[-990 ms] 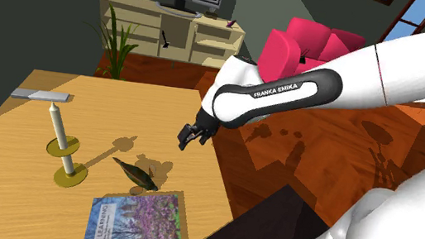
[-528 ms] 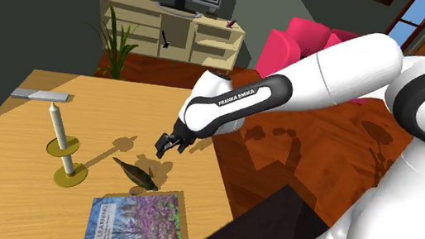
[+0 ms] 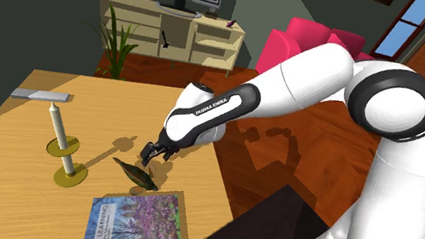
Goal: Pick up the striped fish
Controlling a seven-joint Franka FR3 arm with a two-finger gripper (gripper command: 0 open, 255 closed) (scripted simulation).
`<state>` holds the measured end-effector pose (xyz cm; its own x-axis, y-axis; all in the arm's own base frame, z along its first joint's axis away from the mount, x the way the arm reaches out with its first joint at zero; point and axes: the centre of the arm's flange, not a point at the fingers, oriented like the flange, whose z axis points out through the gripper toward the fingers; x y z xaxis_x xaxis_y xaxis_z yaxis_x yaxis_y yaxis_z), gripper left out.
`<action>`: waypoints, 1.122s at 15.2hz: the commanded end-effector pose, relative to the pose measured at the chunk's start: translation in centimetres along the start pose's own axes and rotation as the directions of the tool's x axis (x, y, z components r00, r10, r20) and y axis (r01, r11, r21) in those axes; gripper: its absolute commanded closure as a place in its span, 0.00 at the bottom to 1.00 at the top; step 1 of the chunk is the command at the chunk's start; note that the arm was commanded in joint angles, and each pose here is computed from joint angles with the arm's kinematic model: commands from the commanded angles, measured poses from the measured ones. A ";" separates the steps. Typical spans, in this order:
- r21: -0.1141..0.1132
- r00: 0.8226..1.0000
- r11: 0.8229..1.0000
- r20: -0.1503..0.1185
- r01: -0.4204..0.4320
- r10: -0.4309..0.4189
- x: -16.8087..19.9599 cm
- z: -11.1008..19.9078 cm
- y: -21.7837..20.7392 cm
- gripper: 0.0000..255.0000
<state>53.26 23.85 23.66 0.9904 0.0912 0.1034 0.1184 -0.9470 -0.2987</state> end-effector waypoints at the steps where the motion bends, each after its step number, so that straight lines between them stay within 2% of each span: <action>1: 0.000 1.000 1.000 -0.001 0.000 0.000 0.0 1.1 0.3 0.00; 3: 0.000 1.000 1.000 -0.001 0.000 0.000 -0.2 2.4 0.7 0.00; 5: 0.000 1.000 1.000 -0.001 0.000 0.000 -0.2 2.4 0.7 0.00; 6: 0.000 1.000 1.000 -0.001 0.000 0.000 -0.2 2.4 0.7 1.00; 15: 0.000 1.000 1.000 -0.001 0.000 0.000 -0.2 2.4 0.7 1.00; 17: 0.000 1.000 1.000 -0.001 0.000 0.000 -0.1 1.4 0.4 1.00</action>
<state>53.33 23.93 21.83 0.9904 0.0910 0.1037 0.1183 -0.9469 -0.2990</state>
